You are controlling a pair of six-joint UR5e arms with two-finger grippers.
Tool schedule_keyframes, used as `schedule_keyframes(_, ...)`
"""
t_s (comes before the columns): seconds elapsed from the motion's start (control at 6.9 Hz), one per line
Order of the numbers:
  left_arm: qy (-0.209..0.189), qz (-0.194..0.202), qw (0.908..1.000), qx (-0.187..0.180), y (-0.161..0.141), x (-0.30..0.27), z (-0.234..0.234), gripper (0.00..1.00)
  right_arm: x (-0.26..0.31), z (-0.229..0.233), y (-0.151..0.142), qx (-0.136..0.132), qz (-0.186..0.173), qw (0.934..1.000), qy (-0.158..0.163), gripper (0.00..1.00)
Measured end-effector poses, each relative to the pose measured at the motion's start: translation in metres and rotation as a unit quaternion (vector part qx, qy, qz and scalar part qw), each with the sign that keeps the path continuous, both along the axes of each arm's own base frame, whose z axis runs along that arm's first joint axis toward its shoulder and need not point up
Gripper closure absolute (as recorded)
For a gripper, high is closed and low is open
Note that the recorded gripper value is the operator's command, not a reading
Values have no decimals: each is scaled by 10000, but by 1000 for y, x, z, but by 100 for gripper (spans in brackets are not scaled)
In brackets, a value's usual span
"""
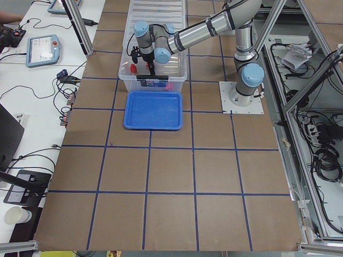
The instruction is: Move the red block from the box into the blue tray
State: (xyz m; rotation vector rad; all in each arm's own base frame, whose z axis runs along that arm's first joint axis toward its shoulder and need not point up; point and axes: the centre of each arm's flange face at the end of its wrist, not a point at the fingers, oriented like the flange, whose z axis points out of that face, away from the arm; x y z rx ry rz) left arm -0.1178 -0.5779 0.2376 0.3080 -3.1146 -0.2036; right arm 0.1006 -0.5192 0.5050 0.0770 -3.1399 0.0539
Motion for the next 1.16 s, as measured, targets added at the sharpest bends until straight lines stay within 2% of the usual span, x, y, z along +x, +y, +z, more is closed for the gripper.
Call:
schedule_keyframes(0.29, -45, -35, 10000, 36, 9, 1, -22, 0, 0, -1, 0, -2, 0, 10000, 0, 0)
schedule_keyframes(0.43, -41, -46, 9999, 87, 13, 0, -31, 21, 0, -1, 0, -8, 0, 10000, -1, 0)
schedule_keyframes(0.58, -26, -48, 9999, 151, 16, 0, -40, 52, 0, -1, 0, -10, 0, 10000, -1, 0)
schedule_keyframes(0.72, -11, -50, 9998, 209, 17, 0, -47, 91, 0, -1, 0, -8, 0, 10000, 0, 0)
schedule_keyframes(0.87, -4, -57, 9997, 233, 18, -1, -51, 100, 0, -1, 0, -5, 0, 10000, 2, 0)
schedule_keyframes(1.16, -21, -68, 9998, 176, 16, 0, -49, 100, 0, -2, 0, -1, 0, 10000, -3, 0)
